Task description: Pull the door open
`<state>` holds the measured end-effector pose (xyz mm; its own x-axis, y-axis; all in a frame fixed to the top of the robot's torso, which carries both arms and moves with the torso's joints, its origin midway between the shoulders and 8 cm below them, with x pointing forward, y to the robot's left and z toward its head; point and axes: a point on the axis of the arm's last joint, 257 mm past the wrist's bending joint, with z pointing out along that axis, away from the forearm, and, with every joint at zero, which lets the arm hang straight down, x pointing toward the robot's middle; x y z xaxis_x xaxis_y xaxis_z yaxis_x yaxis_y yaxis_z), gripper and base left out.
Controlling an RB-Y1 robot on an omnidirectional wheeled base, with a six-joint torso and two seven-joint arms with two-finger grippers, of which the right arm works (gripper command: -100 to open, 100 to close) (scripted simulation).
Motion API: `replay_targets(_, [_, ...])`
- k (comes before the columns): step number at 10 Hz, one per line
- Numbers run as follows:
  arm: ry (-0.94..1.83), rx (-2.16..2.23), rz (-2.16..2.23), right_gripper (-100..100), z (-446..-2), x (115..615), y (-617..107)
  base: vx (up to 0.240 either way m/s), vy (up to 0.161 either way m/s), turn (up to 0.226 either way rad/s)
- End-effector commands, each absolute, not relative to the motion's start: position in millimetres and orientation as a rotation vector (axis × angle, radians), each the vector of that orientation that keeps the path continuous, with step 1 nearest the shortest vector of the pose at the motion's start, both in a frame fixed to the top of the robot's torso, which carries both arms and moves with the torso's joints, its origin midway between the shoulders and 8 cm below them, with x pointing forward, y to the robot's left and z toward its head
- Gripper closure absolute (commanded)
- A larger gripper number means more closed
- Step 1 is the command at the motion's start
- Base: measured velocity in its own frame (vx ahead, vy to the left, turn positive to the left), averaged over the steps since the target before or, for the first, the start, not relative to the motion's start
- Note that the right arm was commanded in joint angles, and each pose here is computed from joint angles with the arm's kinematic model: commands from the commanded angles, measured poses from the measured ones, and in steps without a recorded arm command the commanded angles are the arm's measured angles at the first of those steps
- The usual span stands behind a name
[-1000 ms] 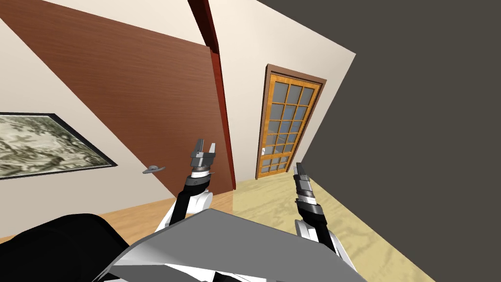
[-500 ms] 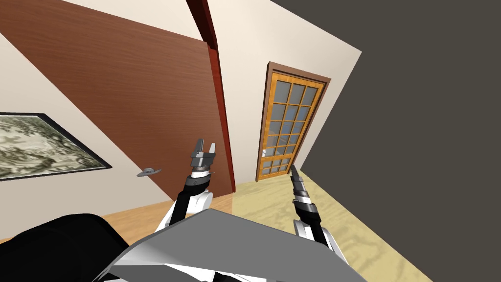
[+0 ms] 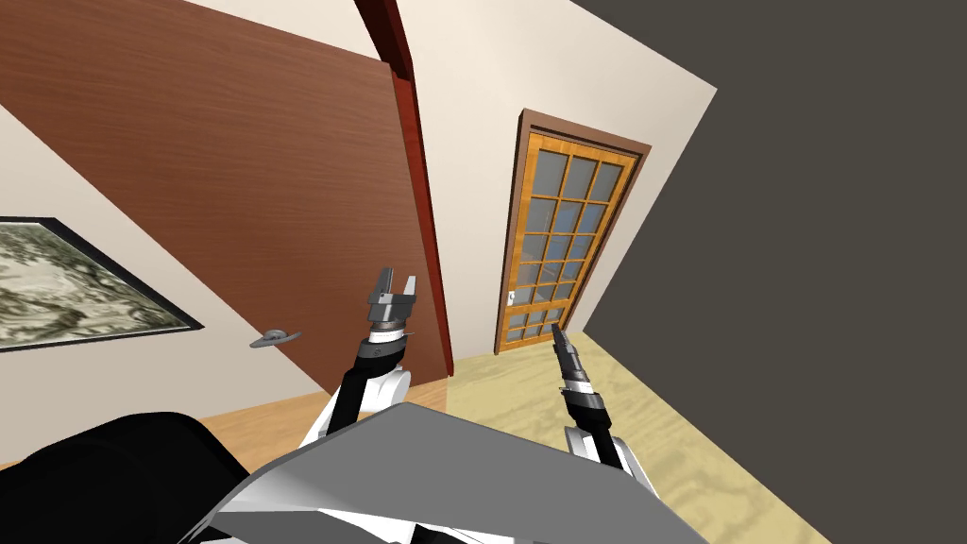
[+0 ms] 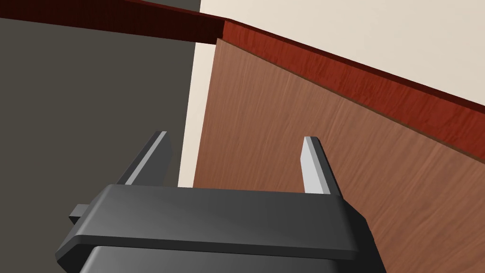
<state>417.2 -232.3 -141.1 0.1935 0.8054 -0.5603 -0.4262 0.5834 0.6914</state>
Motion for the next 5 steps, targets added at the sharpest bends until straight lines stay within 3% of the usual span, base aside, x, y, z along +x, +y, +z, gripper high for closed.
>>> replay_targets(1, [1.090, 0.400, 0.862, -100, -154.9, 422.2, -231.5, 0.111, -0.008, 0.016])
replay_targets(5, [1.158, 0.324, 0.771, -100, -186.2, 430.8, -229.1, 0.101, 0.009, 0.021])
